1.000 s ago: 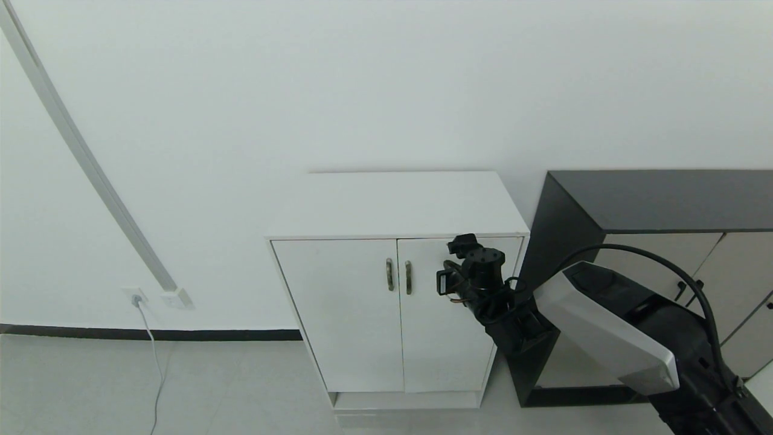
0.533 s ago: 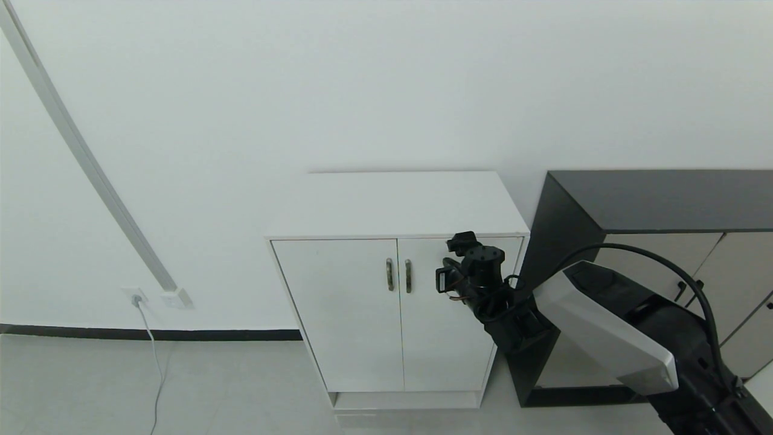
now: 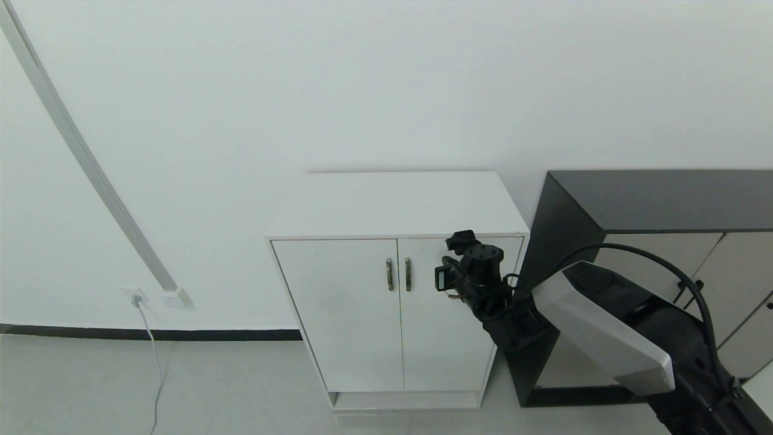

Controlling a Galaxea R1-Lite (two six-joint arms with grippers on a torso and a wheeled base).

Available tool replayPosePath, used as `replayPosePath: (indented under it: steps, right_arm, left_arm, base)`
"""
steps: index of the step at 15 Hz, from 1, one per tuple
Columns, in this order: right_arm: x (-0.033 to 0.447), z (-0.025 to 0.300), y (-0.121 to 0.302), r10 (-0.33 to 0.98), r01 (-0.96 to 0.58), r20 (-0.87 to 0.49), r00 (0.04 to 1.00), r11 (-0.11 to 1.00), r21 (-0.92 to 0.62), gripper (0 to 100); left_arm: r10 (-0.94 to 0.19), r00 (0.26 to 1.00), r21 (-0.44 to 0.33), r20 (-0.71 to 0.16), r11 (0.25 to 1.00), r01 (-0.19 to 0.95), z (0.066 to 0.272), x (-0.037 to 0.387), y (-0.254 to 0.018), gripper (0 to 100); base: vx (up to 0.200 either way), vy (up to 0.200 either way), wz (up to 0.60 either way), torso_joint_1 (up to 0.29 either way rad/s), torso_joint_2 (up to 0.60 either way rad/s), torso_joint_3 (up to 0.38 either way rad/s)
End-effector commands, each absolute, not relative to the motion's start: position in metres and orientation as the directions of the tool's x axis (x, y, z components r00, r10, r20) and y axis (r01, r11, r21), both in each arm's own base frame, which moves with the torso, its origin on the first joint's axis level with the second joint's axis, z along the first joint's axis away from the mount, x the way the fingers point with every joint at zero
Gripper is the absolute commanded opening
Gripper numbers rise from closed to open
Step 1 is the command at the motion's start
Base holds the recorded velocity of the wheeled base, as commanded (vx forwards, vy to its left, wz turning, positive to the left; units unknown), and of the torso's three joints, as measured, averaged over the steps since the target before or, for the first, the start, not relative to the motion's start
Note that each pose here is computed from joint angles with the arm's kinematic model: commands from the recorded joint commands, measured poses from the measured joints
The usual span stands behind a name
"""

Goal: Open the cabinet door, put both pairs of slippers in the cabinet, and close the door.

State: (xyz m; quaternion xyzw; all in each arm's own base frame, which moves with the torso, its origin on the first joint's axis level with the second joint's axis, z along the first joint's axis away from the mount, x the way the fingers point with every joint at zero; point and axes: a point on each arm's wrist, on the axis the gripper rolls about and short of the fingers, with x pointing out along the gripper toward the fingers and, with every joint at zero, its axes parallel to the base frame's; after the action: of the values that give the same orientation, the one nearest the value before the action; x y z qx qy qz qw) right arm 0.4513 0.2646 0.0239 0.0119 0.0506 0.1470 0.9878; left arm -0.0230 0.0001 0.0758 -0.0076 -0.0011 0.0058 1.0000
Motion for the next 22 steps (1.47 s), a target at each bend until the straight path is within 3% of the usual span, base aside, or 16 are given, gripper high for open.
replayPosePath:
  steps: [1, 7, 12, 22]
  right_arm:
    - [0.455, 0.021, 0.264, 0.287, -0.284, -0.092, 0.954, 0.958, 0.04, 0]
    - [0.45, 0.027, 0.261, 0.281, -0.278, -0.095, 0.955, 0.96, 0.038, 0]
    - [0.41, 0.068, 0.239, 0.284, -0.281, -0.093, 0.954, 0.959, 0.042, 0]
    - [0.265, 0.132, 0.067, -0.002, 0.0, -0.063, 0.998, 0.999, -0.041, 0]
  left_arm:
    - [0.012, 1.0, -0.015, 0.0, 1.0, -0.012, 0.076, -0.023, 0.0, 0]
    - [0.012, 1.0, -0.015, 0.0, 1.0, -0.012, 0.076, -0.023, 0.0, 0]
    - [0.012, 1.0, -0.015, 0.002, 1.0, -0.012, 0.076, -0.023, 0.0, 0]
    - [0.015, 1.0, -0.017, 0.002, 1.0, -0.015, 0.076, -0.023, 0.0, 0]
  base:
    - [0.0, 0.0, 0.0, 0.0, 0.0, 0.0]
    - [0.0, 0.0, 0.0, 0.0, 0.0, 0.0]
    - [0.0, 0.0, 0.0, 0.0, 0.0, 0.0]
    - [0.0, 0.0, 0.0, 0.0, 0.0, 0.0]
